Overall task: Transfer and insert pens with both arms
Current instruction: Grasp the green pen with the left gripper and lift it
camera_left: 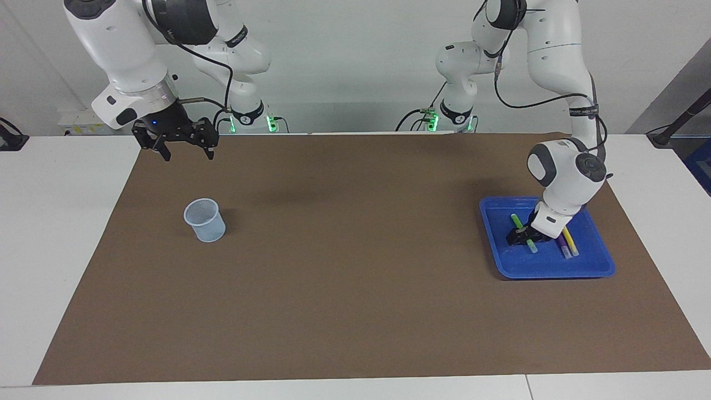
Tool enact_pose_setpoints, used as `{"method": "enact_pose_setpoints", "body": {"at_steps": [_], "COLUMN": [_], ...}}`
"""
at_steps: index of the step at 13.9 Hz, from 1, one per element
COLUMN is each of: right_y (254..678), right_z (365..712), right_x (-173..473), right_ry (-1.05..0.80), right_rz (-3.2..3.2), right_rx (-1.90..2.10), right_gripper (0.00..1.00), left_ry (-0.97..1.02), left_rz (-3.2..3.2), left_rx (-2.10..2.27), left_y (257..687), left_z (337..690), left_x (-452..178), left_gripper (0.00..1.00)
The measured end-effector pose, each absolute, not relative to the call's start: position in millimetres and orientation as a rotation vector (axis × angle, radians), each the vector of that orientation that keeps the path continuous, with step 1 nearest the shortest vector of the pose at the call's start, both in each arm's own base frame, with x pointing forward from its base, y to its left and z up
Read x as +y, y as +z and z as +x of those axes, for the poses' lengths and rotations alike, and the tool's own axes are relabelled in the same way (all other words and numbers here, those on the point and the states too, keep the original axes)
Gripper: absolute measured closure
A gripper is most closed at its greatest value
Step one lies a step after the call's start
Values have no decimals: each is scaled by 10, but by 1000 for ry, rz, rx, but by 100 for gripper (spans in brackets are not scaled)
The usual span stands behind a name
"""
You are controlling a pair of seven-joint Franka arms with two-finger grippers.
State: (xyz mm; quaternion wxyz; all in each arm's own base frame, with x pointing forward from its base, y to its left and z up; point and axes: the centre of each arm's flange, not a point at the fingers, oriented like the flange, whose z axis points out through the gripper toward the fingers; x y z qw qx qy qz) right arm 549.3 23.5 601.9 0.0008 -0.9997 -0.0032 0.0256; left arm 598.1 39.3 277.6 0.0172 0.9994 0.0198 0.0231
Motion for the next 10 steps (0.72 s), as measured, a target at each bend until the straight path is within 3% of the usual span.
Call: {"method": "enact_pose_setpoints", "body": {"at_steps": [7, 10], "right_y": [6062, 6122], "right_z": [5511, 5586], "right_x": [237, 263], "right_ry": [33, -78], "right_rz": [-3139, -3135], "right_rx": [-10, -17], "right_gripper": [0, 0], "left_ry": [92, 73], "left_rz": [3105, 3103], "left_rx": [60, 58], "left_y": [2890, 2991], "left_z": [6051, 6105], "left_x": [396, 397], "left_gripper": [1, 0]}}
